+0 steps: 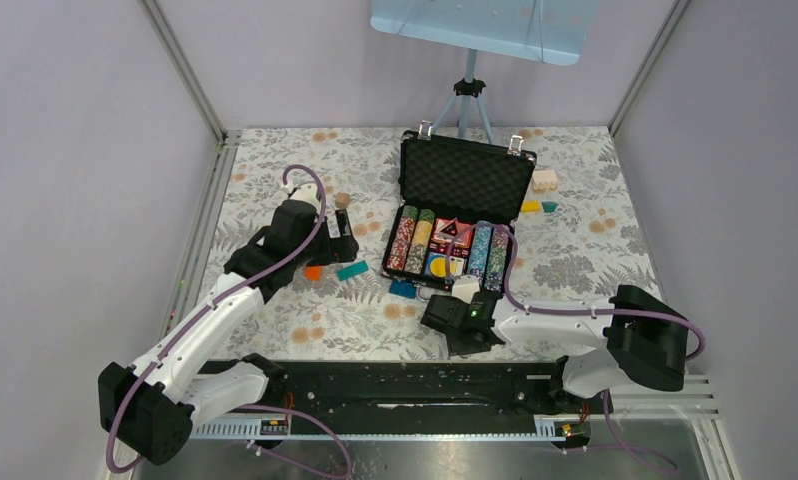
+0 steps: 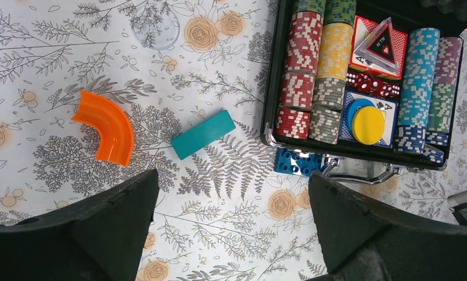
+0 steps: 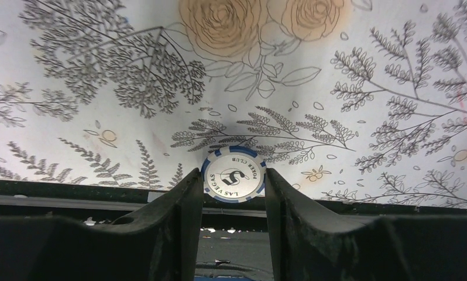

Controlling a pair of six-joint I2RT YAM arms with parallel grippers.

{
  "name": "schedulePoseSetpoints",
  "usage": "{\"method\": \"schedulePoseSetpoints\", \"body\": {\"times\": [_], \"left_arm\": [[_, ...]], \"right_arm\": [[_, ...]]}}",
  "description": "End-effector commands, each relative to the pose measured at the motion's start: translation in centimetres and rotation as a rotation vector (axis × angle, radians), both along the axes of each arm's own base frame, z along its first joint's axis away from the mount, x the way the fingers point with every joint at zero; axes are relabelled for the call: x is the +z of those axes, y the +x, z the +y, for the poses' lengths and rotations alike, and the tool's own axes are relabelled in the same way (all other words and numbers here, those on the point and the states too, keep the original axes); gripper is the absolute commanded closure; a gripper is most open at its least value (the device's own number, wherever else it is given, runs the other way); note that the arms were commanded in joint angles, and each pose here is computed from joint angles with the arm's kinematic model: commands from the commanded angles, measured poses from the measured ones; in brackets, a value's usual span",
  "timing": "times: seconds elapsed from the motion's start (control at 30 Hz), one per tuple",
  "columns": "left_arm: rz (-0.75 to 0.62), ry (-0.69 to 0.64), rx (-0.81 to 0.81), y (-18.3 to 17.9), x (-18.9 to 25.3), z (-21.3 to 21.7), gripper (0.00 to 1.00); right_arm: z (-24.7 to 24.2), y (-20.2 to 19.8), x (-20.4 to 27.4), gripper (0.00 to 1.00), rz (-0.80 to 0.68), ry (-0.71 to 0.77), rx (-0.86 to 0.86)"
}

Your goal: Pack up texas hold em set

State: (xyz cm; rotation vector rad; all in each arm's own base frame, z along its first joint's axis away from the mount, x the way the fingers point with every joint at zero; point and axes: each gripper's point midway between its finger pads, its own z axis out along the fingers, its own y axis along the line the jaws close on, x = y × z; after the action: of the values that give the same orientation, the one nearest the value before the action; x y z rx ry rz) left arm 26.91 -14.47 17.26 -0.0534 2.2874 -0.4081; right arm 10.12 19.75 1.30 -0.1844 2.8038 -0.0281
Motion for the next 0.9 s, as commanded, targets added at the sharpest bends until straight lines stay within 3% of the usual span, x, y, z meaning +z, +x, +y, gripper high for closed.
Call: {"method": "schedulePoseSetpoints", "body": {"times": [0.0,0.37,0.87], "left_arm": [[-0.033,-0.018,-0.015,0.4,0.7,-0.2,0.01],[-0.002,-0.088,-0.06,0.1,0.6,-1.8,0.01],[0.222,-0.8,-0.354,-2.4,2.2,-11.7,0.22]], "right_arm": [[1.3,2.2,2.9,0.59,-0.117,0.027,0.04],[2.4,4.2,5.3,0.59,-0.208,0.037,0.129],[1.4,8.7,10.1,0.59,-0.306,0.086,0.285]]}}
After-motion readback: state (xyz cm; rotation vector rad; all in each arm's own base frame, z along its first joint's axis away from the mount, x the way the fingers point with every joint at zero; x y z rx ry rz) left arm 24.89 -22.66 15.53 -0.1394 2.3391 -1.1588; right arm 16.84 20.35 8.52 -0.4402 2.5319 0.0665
